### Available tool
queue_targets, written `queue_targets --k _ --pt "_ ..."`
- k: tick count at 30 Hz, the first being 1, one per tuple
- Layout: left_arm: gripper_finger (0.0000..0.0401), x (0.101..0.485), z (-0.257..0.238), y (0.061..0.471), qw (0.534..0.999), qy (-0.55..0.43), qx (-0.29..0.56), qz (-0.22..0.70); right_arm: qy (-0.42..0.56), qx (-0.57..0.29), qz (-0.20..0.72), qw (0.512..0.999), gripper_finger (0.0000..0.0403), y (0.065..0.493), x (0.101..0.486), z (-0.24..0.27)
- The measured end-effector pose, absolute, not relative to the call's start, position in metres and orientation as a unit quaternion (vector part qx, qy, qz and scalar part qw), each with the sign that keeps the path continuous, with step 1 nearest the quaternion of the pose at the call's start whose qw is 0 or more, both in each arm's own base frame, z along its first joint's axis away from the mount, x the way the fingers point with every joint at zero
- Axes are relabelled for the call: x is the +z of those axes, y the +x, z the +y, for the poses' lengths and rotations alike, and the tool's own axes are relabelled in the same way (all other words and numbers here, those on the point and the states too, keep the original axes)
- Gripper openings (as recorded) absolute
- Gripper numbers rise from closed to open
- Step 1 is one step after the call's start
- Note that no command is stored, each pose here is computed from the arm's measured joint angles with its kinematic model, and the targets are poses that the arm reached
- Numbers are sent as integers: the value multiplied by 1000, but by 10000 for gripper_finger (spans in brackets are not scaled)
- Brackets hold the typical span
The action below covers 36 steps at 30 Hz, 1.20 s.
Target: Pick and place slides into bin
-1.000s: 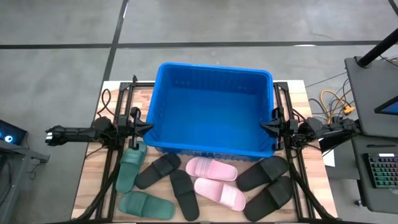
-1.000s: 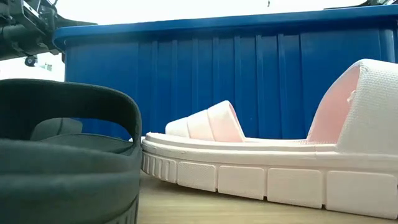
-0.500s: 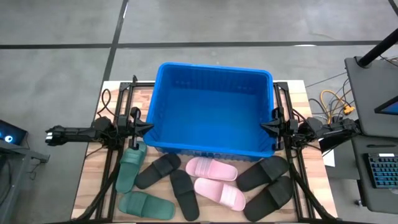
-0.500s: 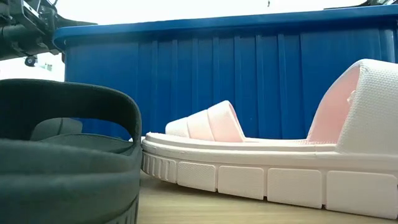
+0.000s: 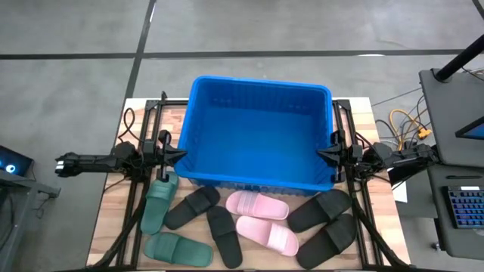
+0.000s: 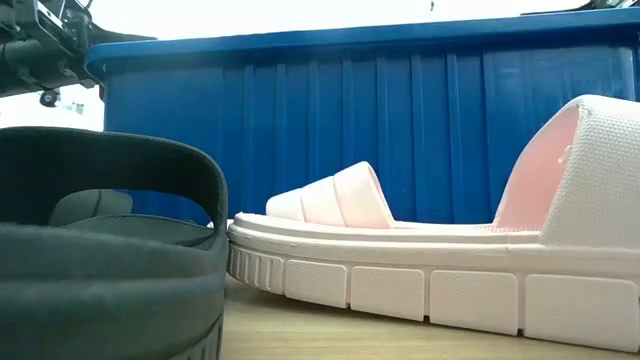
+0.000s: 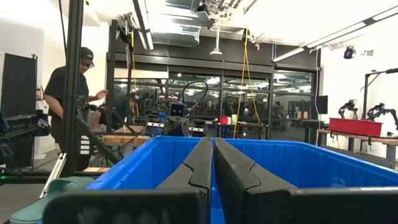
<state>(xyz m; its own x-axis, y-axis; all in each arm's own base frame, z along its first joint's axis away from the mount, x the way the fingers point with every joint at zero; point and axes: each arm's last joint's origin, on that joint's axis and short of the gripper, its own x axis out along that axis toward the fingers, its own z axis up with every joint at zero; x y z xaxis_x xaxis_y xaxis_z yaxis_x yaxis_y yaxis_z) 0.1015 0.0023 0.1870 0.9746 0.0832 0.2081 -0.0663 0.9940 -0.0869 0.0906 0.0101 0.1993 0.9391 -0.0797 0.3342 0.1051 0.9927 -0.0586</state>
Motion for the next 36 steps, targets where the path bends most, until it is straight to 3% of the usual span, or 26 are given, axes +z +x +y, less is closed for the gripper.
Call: queue_targets --k 36 --pt "0 188 2 101 992 -40 37 -110 -37 -48 -168 984 9 91 199 10"
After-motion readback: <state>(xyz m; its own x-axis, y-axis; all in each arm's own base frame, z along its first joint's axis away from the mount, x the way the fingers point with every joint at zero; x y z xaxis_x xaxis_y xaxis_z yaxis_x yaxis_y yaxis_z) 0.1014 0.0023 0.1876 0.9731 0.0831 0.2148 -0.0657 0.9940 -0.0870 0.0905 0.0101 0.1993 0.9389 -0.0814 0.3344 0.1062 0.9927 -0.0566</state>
